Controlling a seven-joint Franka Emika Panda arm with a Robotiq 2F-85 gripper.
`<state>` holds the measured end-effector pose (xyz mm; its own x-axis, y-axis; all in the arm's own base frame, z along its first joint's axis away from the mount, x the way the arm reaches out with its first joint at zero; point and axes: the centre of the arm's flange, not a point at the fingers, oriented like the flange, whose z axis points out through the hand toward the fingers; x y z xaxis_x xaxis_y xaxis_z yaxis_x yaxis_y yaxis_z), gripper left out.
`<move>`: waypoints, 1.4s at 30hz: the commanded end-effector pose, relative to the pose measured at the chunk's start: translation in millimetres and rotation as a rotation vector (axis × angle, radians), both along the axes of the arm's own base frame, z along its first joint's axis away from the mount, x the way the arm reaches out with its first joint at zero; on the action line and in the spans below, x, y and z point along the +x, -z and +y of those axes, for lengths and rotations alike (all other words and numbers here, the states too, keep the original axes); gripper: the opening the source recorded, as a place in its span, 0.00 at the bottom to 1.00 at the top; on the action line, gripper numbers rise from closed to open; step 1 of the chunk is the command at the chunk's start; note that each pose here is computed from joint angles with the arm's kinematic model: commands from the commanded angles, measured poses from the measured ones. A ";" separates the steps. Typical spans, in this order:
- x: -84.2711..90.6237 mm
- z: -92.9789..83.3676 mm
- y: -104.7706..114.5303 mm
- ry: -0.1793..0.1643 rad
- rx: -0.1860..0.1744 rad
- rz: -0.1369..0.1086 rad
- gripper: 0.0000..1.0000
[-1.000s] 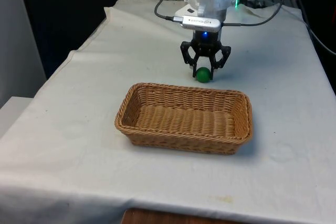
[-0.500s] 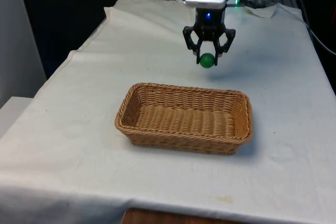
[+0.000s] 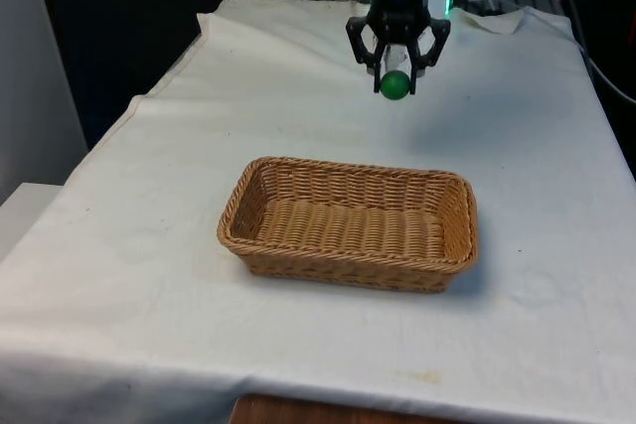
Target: Pick up the ball and place it into the basket.
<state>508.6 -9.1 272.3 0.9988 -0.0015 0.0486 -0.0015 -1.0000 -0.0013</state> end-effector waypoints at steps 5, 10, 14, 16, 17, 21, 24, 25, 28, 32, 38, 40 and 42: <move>1.1 -1.6 -18.4 -0.009 -0.007 0.000 0.00; 1.3 -1.3 -36.2 -0.025 -0.006 0.001 0.00; 2.6 -1.1 -46.1 -0.037 -0.008 0.003 0.00; 6.1 -1.1 -49.4 -0.041 -0.009 0.007 0.00; 7.6 -0.5 -50.2 -0.043 -0.010 0.010 0.00; 12.0 0.1 -54.0 -0.046 -0.006 0.007 0.00; 27.7 0.5 -50.3 -0.047 -0.017 0.025 0.00; 30.6 0.6 -50.6 -0.047 -0.019 0.026 0.00; 44.5 0.9 -49.6 -0.046 -0.025 0.030 0.00; 54.6 2.2 -48.6 -0.046 -0.031 0.031 0.00; 78.2 5.1 -48.1 -0.044 -0.043 0.020 0.00; 81.4 5.6 -48.0 -0.044 -0.043 0.020 0.00; 88.7 7.2 -47.9 -0.044 -0.046 0.017 0.00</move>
<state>594.2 -3.8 319.8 0.9985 0.0433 0.0341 0.0415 -0.9977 0.0527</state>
